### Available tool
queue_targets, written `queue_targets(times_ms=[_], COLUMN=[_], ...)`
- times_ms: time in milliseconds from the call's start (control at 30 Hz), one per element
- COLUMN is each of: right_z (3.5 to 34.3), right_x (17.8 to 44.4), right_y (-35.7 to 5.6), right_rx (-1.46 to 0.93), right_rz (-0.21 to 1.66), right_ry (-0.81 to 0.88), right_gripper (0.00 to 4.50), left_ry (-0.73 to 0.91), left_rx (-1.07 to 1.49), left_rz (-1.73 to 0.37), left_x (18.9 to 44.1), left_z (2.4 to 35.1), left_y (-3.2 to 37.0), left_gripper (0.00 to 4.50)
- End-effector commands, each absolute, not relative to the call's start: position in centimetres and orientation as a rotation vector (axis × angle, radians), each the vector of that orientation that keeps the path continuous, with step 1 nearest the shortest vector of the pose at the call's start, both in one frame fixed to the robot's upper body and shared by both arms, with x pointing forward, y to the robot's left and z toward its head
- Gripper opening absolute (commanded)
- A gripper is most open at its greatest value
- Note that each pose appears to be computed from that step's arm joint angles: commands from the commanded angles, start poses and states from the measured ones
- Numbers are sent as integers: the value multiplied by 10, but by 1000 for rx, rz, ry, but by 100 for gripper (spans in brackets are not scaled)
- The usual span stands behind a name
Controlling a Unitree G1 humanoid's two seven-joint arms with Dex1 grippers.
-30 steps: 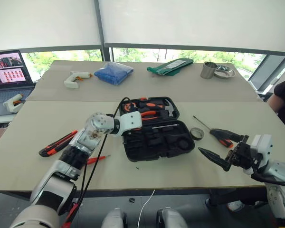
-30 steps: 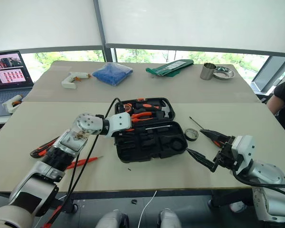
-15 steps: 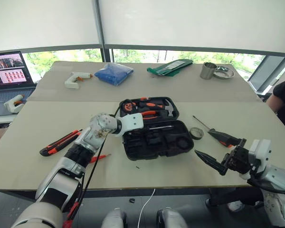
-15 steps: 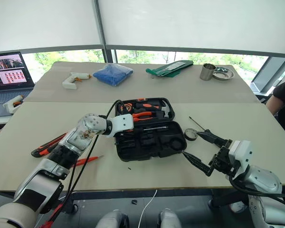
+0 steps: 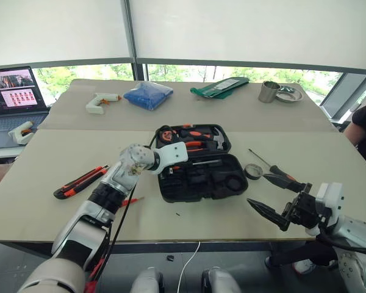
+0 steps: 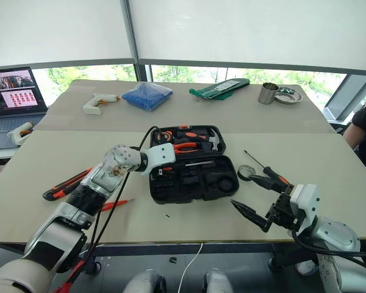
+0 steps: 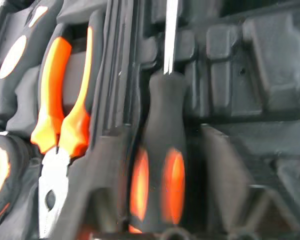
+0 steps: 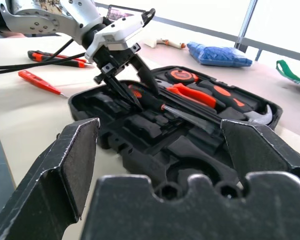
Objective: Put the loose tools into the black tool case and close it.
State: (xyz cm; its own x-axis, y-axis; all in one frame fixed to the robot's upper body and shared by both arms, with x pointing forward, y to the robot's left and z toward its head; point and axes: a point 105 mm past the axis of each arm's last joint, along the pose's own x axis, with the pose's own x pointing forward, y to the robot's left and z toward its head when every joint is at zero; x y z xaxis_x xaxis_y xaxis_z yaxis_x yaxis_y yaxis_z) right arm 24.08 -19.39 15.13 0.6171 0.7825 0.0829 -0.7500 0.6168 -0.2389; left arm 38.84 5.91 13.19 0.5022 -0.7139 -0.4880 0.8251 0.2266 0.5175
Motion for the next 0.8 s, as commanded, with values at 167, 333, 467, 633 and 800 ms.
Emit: queue_targets(times_ms=[167,333,467,633,800], right_z=[155,153,152,152,151], right_x=[234,233,233,233,232], right_y=[-186,-184,-185,-186,-187], right_rx=[-149,-140,-139,-141,-141], right_rz=[918,916,912,903,894], right_ry=[-195,-190,-189,-188,-183], right_gripper=[450,450,450,450,450], left_ry=[-75,-1,25,99,201], left_rx=[642,461,426,422,418], left_rz=[-1043,-1020,-994,-931,-926], left_x=[379,383,389,397,394], left_z=[164,143,130,116,94], left_y=[51,52,46,47,46], left_gripper=[314,186,45,6,6])
